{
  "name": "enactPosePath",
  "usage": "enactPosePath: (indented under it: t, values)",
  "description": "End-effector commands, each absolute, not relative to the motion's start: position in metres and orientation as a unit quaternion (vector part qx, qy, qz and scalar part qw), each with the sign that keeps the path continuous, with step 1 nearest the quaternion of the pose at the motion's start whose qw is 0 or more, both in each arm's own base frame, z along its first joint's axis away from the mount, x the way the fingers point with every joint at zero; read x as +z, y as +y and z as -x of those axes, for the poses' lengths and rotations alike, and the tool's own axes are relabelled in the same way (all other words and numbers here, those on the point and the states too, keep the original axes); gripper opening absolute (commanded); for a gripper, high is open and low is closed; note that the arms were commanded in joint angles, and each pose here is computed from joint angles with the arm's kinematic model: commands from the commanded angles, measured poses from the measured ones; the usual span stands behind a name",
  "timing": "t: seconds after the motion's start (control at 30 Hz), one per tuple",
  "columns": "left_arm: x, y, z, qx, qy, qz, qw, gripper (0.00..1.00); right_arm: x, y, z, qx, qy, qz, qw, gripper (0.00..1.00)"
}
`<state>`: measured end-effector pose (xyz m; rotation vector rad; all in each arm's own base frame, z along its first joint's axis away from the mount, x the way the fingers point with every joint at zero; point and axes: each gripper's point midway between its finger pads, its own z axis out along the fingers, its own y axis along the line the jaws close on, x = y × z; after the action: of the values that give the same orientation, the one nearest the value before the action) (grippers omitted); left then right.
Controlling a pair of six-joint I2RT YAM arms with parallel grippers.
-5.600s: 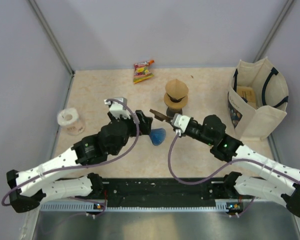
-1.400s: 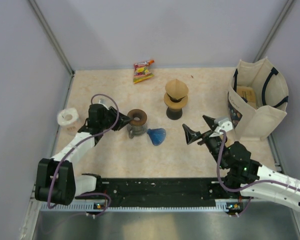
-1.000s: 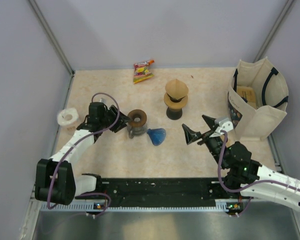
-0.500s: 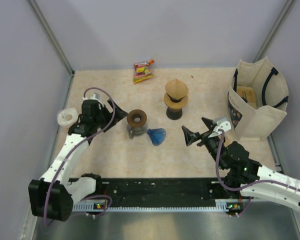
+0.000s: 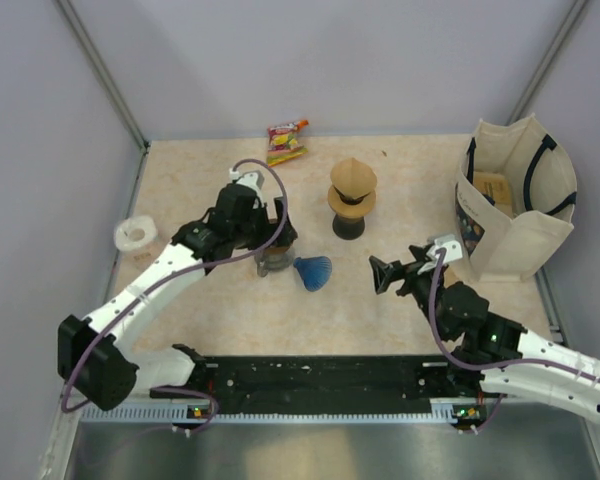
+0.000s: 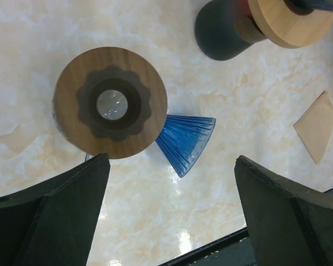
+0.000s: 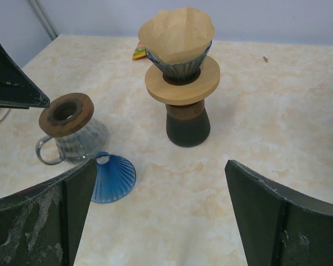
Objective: Place the coffee filter in the dripper
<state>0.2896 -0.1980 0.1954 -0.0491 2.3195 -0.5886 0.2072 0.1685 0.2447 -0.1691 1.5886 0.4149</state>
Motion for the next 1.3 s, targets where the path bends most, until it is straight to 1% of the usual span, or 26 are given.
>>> enactPosePath:
  t: [0.0, 0.13, 0.23, 0.37, 0.43, 0.53, 0.7, 0.77, 0.9, 1.0, 1.13, 1.2, 1.27]
  values:
    - [0.205, -0.229, -0.291, -0.215, 0.897, -0.059, 0.382, 0.99, 0.260, 0.160, -0.206, 0.194, 0.705, 0.041, 0.680, 0.99]
    - [0.191, -0.265, -0.276, -0.213, 0.900, -0.124, 0.360, 0.99, 0.255, 0.152, -0.207, 0.177, 0.713, 0.029, 0.678, 0.99]
    - [0.172, -0.283, -0.269, -0.178, 0.910, -0.158, 0.339, 0.99, 0.253, 0.149, -0.207, 0.173, 0.714, 0.026, 0.678, 0.99]
    - [0.151, -0.293, -0.268, -0.132, 0.924, -0.175, 0.313, 0.99, 0.252, 0.146, -0.206, 0.170, 0.715, 0.026, 0.678, 0.99]
    - [0.144, -0.295, -0.271, -0.118, 0.928, -0.174, 0.306, 0.97, 0.251, 0.144, -0.205, 0.171, 0.714, 0.024, 0.678, 0.99]
    - [0.138, -0.289, -0.278, -0.086, 0.931, -0.166, 0.313, 0.95, 0.251, 0.140, -0.204, 0.173, 0.712, 0.020, 0.680, 0.99]
    - [0.127, -0.286, -0.279, -0.061, 0.937, -0.165, 0.301, 0.84, 0.251, 0.134, -0.202, 0.177, 0.707, 0.014, 0.684, 0.99]
    - [0.121, -0.285, -0.278, -0.054, 0.940, -0.168, 0.292, 0.77, 0.252, 0.131, -0.201, 0.177, 0.706, 0.010, 0.686, 0.99]
    - [0.112, -0.293, -0.270, -0.067, 0.943, -0.182, 0.271, 0.74, 0.250, 0.129, -0.201, 0.176, 0.705, 0.007, 0.687, 0.99]
    - [0.104, -0.291, -0.270, -0.056, 0.946, -0.181, 0.264, 0.71, 0.250, 0.131, -0.201, 0.180, 0.705, 0.007, 0.686, 0.99]
    - [0.099, -0.286, -0.272, -0.038, 0.948, -0.175, 0.264, 0.63, 0.249, 0.131, -0.201, 0.180, 0.706, 0.008, 0.685, 0.99]
    - [0.099, -0.285, -0.274, -0.033, 0.948, -0.172, 0.266, 0.53, 0.249, 0.130, -0.201, 0.178, 0.706, 0.008, 0.685, 0.99]
    - [0.096, -0.284, -0.273, -0.029, 0.949, -0.172, 0.264, 0.52, 0.250, 0.130, -0.201, 0.180, 0.705, 0.007, 0.686, 0.99]
